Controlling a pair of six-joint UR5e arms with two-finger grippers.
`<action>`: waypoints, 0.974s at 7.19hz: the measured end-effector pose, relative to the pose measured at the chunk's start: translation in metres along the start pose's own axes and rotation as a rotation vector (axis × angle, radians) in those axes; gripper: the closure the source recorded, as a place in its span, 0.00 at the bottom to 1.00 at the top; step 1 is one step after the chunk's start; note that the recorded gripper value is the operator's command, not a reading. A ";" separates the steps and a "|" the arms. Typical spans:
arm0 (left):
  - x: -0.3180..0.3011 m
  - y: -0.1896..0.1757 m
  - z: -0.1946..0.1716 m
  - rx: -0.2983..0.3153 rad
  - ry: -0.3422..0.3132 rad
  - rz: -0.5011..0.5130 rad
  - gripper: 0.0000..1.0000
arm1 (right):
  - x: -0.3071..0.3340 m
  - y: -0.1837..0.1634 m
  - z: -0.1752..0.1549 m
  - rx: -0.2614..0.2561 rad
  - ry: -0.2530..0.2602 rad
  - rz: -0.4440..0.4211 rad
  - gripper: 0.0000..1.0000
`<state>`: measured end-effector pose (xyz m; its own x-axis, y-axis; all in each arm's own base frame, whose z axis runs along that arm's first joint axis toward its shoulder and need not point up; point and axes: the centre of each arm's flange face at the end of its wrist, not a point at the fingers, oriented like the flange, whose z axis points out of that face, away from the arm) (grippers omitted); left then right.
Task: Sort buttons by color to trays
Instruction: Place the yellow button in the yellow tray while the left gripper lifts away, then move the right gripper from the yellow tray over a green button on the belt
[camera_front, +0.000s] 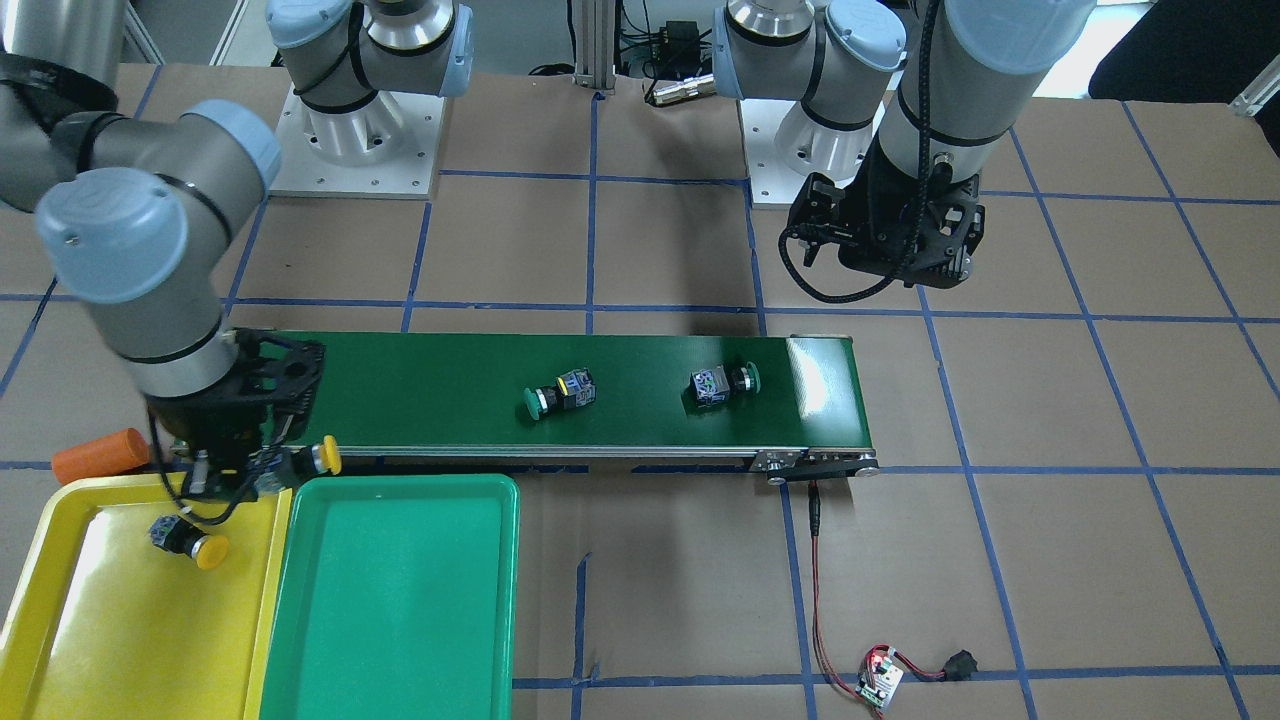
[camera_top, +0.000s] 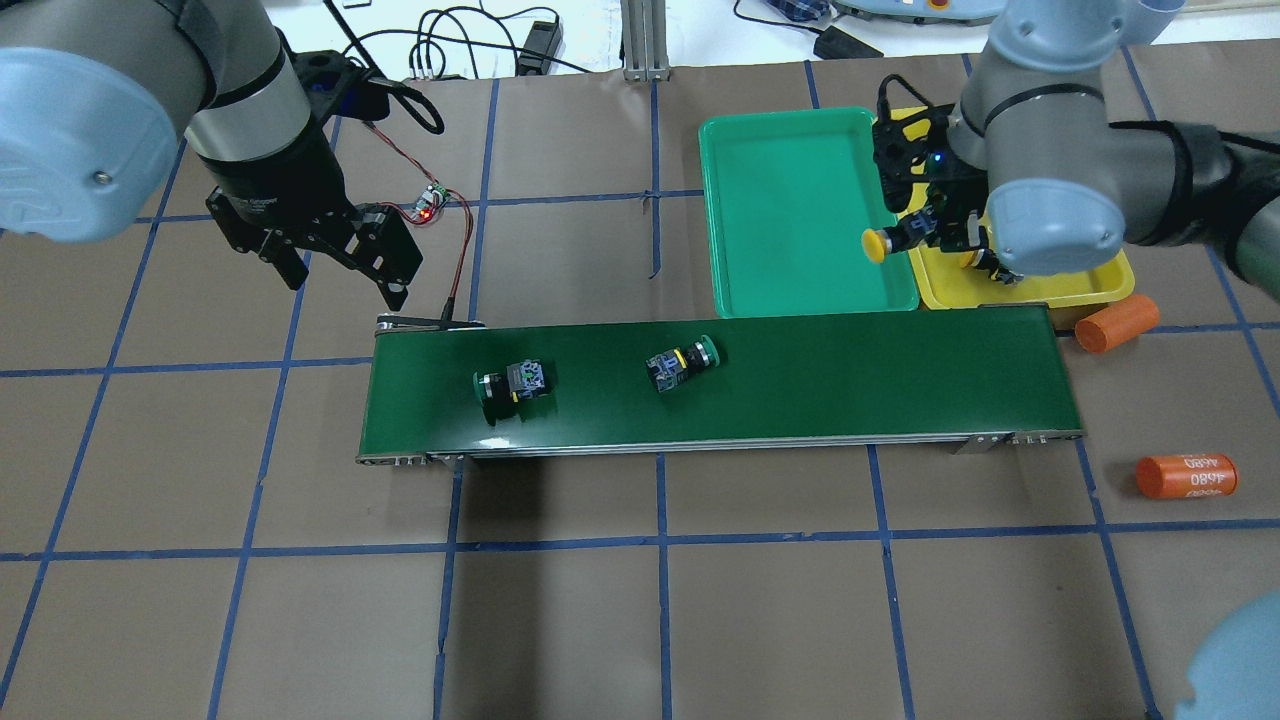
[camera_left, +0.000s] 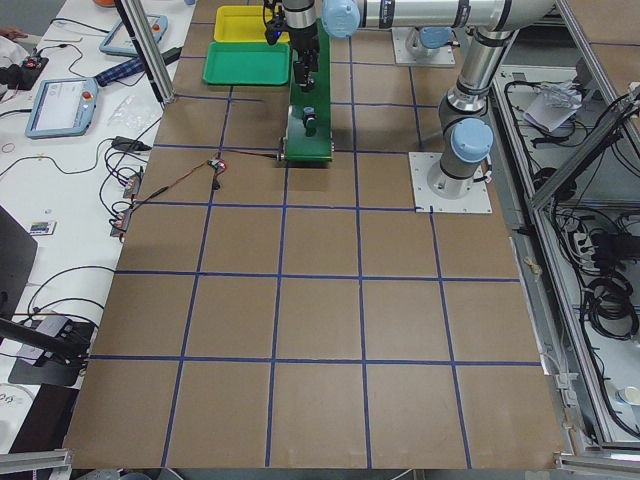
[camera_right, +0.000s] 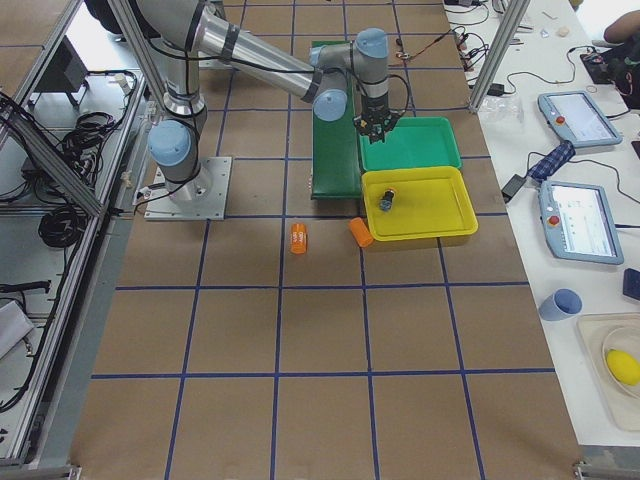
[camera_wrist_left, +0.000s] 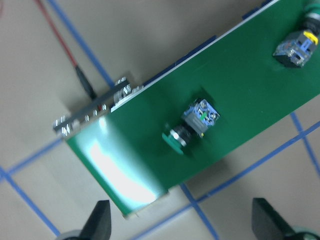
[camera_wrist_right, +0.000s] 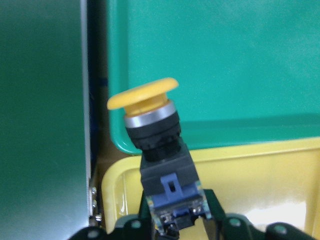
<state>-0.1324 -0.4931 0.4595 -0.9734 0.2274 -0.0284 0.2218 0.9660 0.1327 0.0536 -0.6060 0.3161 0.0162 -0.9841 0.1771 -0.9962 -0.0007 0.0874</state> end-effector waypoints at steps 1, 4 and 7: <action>0.002 0.003 -0.005 0.010 0.022 -0.051 0.00 | 0.023 0.036 0.014 -0.006 -0.008 0.054 1.00; 0.005 0.009 -0.013 0.036 0.091 -0.189 0.00 | 0.047 0.106 0.080 -0.007 -0.069 0.156 0.00; 0.001 0.011 -0.019 0.055 0.093 -0.208 0.00 | 0.041 0.116 0.068 0.036 -0.090 0.178 0.00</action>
<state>-0.1318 -0.4848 0.4793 -0.9990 0.0128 0.0424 0.0161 0.9967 0.0791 -0.0675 -0.6590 0.2669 -0.1663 -0.9812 0.0981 -0.9851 0.1697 0.0275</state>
